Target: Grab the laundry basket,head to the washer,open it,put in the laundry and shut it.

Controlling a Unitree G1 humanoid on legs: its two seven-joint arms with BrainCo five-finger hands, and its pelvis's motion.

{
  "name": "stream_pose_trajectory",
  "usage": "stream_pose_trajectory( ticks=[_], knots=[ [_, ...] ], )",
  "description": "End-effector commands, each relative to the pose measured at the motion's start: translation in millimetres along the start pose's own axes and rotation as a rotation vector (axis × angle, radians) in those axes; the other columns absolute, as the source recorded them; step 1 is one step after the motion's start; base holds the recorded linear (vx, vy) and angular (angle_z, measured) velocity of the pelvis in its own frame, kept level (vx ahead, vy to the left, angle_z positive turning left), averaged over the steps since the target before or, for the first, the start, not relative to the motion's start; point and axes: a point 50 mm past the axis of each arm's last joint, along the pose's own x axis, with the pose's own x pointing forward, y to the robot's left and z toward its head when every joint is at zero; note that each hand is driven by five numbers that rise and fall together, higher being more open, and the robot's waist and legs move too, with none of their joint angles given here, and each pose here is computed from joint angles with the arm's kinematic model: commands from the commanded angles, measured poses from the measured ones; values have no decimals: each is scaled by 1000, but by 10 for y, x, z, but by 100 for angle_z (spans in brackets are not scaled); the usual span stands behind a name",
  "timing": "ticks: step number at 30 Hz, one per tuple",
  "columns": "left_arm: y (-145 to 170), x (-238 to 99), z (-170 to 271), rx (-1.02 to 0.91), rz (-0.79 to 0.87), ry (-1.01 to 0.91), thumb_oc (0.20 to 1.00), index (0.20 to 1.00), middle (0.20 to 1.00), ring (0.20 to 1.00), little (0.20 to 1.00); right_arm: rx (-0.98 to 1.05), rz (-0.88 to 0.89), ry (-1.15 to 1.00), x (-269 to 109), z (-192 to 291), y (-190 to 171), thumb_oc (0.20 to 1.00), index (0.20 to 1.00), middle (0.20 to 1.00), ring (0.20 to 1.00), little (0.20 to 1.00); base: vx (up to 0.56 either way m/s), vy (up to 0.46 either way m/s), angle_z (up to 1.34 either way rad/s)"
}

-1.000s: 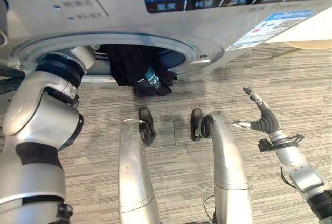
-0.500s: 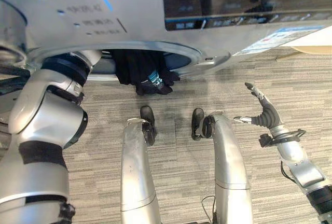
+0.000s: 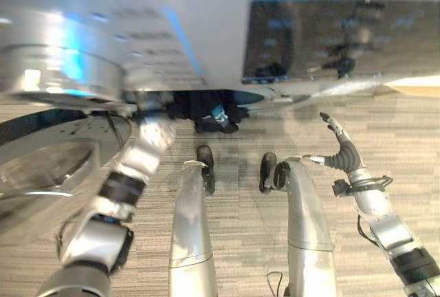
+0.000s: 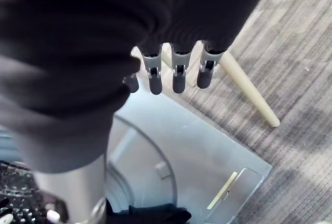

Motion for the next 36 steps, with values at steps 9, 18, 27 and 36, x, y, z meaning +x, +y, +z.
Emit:
stream_pose_trajectory(
  ticks=[9,18,27,36],
  knots=[
    [-416,-961,-236,-334,-129,241,1000,1000,1000,1000,1000,-17,-91,18,-19,0,72,1000,1000,1000,1000,1000,-41,-15,6],
    [-747,-1093,-561,-433,-165,530,1000,1000,1000,1000,1000,12,-70,38,21,-10,115,1000,1000,1000,1000,1000,-4,-2,0],
    [-970,-454,-628,-536,-99,703,1000,1000,1000,1000,1000,75,-6,-33,125,153,141,1000,1000,1000,1000,1000,-2,24,-10],
    [-998,-60,-543,-443,-140,748,1000,1000,1000,1000,1000,88,30,-140,221,360,61,1000,1000,1000,1000,1000,-30,11,-13]
  ],
)
